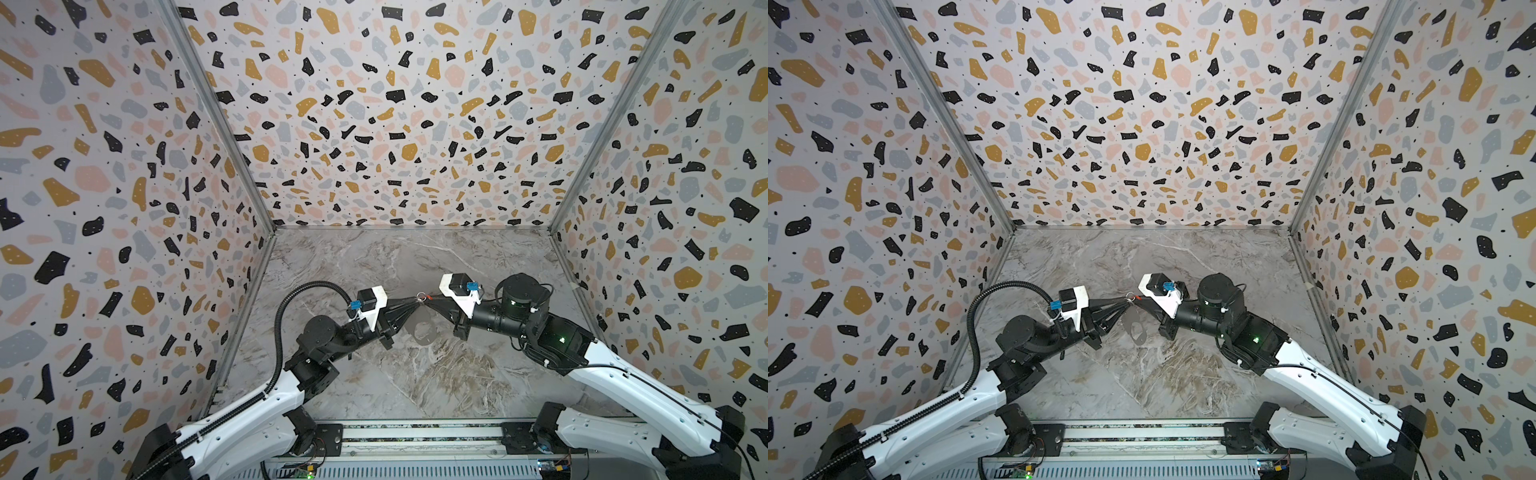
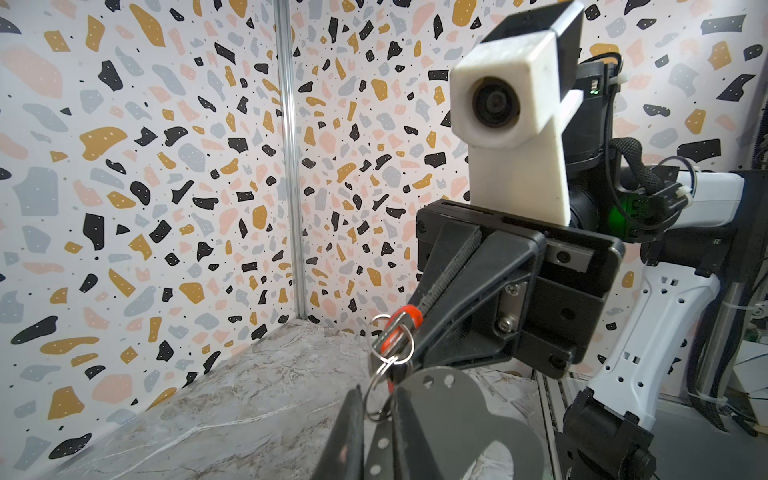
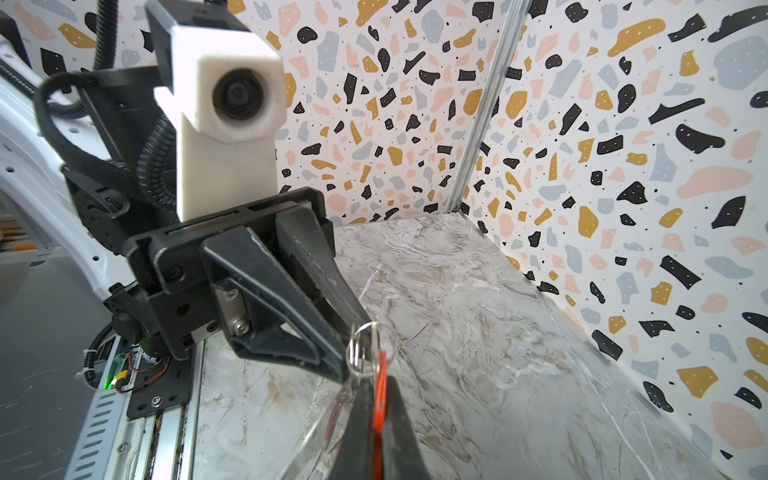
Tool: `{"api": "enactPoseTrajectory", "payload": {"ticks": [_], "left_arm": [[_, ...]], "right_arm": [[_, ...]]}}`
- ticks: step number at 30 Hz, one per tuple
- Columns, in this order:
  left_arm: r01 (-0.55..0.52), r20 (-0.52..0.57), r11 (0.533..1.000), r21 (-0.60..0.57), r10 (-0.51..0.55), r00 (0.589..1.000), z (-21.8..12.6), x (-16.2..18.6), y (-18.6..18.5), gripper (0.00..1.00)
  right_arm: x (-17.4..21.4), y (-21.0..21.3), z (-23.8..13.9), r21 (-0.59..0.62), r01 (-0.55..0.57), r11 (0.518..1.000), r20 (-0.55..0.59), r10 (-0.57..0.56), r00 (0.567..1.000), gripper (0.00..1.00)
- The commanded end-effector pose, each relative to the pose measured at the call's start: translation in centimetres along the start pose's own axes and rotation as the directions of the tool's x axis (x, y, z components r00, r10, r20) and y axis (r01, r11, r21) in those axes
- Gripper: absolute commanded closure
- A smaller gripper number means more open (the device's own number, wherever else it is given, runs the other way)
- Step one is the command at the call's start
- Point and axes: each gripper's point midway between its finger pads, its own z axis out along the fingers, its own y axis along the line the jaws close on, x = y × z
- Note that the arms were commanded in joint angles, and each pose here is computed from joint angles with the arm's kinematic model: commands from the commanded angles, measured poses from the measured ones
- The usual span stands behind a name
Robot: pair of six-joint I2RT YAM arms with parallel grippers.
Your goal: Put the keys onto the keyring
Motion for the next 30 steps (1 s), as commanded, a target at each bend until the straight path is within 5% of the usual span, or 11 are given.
{"api": "enactPoseTrajectory", "payload": {"ticks": [1,14,30], "left_arm": [[-0.046,0.095,0.999,0.008,0.045,0.995,-0.4,-2.8,-0.5,0.89],[-0.041,0.104,0.999,0.013,0.039,0.994,-0.8,-2.9,-0.7,1.00],[-0.037,0.110,0.999,-0.001,0.037,0.993,-0.8,-3.2,-0.5,1.00]], "right_arm": [[-2.8,0.0,-0.8,0.003,0.029,1.000,0.070,-0.029,0.997,1.00],[-3.5,-0.8,-0.9,0.041,0.027,0.999,0.079,-0.030,0.996,1.00],[-0.2,0.2,1.3,0.029,0.071,0.997,-0.079,-0.068,0.994,1.00]]}}
